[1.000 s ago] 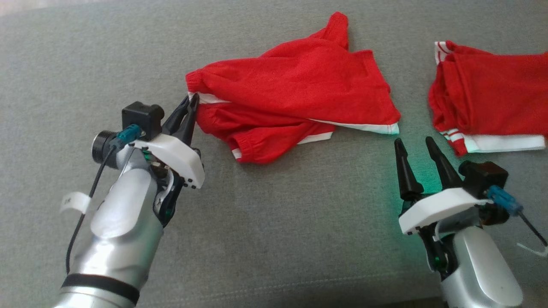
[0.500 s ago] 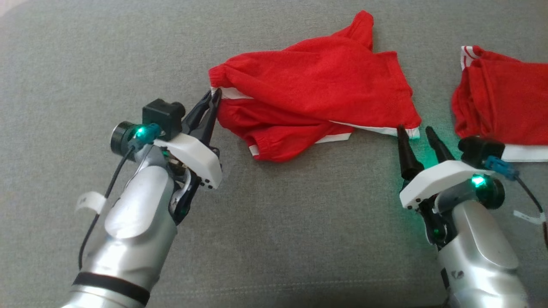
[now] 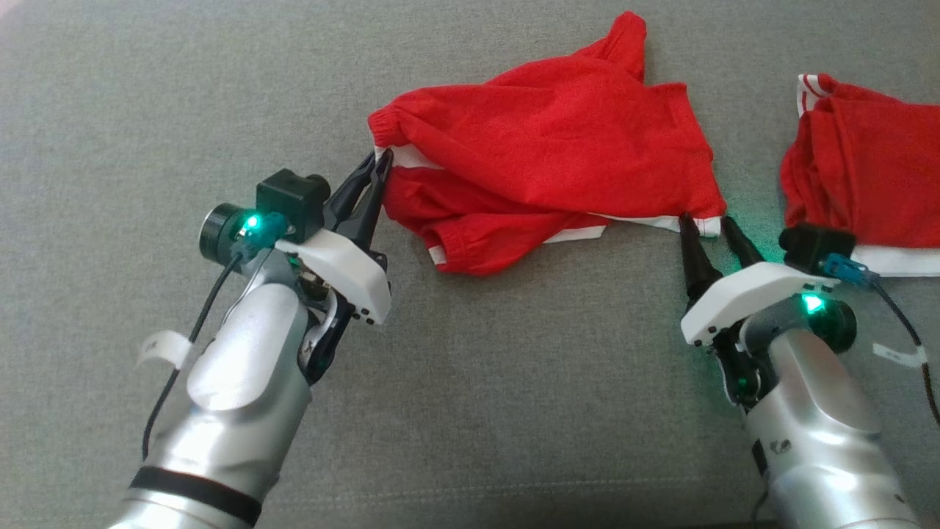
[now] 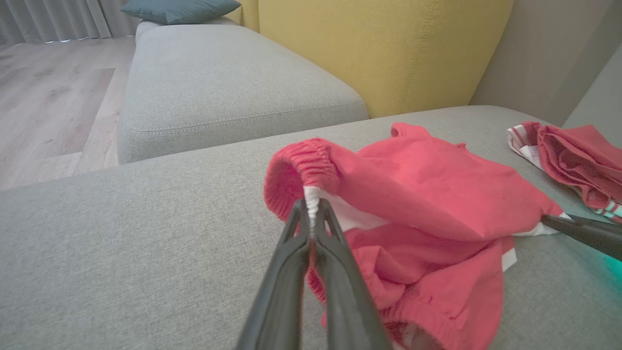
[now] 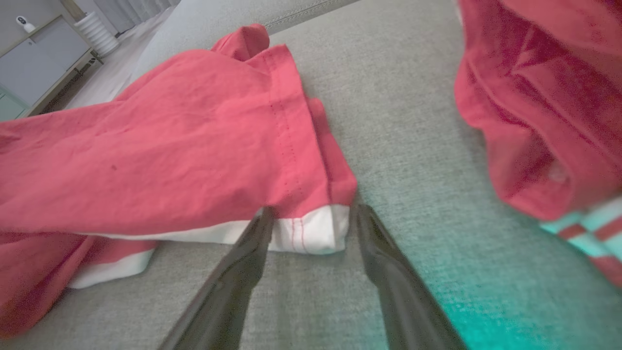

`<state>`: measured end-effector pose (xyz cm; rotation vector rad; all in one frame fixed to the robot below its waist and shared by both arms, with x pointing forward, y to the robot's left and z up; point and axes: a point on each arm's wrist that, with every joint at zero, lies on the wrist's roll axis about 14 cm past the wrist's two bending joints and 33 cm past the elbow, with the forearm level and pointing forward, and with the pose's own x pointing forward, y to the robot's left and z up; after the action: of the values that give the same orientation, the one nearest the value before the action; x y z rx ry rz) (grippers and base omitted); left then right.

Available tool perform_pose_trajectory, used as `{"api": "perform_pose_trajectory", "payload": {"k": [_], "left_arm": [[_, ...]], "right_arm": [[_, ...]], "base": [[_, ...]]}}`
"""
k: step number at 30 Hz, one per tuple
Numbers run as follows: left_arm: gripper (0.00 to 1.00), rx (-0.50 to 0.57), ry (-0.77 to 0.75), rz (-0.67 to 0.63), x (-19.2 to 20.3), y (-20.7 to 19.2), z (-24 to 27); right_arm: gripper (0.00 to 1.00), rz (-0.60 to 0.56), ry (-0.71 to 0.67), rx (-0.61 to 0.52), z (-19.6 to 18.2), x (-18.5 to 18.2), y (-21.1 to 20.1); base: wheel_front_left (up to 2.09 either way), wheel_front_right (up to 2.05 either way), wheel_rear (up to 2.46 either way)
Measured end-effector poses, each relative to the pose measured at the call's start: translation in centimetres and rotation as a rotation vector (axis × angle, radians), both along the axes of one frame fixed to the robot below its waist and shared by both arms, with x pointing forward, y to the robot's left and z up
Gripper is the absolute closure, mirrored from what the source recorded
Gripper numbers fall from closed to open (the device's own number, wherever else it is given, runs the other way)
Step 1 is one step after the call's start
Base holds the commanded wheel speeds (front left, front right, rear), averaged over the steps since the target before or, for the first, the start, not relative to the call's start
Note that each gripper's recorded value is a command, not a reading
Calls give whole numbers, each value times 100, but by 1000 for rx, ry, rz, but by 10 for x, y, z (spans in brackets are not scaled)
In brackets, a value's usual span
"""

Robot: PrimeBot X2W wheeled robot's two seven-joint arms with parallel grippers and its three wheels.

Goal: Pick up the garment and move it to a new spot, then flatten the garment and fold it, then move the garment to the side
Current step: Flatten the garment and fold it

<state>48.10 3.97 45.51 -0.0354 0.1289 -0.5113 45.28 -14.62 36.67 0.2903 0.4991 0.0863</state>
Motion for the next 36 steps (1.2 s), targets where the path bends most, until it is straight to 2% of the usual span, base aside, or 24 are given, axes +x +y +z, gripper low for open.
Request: {"api": "perform_pose_trajectory", "payload": {"k": [1, 6, 9, 17, 21, 23, 24, 30, 33, 36], "left_arm": [[100, 1, 0, -1, 0, 0, 0], [100, 7, -15, 12, 0, 3, 6], [100, 9, -37, 18, -1, 5, 15], [100, 13, -167, 39, -3, 18, 65], [100, 1, -279, 34, -9, 19, 107], [100, -6, -342, 33, -14, 20, 131], [100, -6, -342, 33, -14, 20, 131], [100, -47, -523, 25, -45, 22, 193], [100, -69, -594, 32, -63, 26, 215], [100, -86, -642, 45, -80, 31, 226]], "right_arm": [[100, 9, 0, -2, 0, 1, 2], [100, 35, -21, 6, 6, 1, 12], [100, 44, -101, 22, 27, 8, 18], [100, 101, -380, 18, 123, 24, 19], [100, 119, -529, 15, 191, 29, 14], [100, 125, -611, 27, 226, 26, 14], [100, 125, -611, 27, 226, 26, 14], [100, 119, -761, 66, 295, 0, 10], [100, 114, -776, 75, 304, -16, 9], [100, 94, -749, 98, 295, -32, 8]], "base": [[0, 0, 0], [0, 0, 0], [0, 0, 0], [0, 0, 0], [0, 0, 0], [0, 0, 0], [0, 0, 0], [0, 0, 0], [0, 0, 0], [0, 0, 0]]}}
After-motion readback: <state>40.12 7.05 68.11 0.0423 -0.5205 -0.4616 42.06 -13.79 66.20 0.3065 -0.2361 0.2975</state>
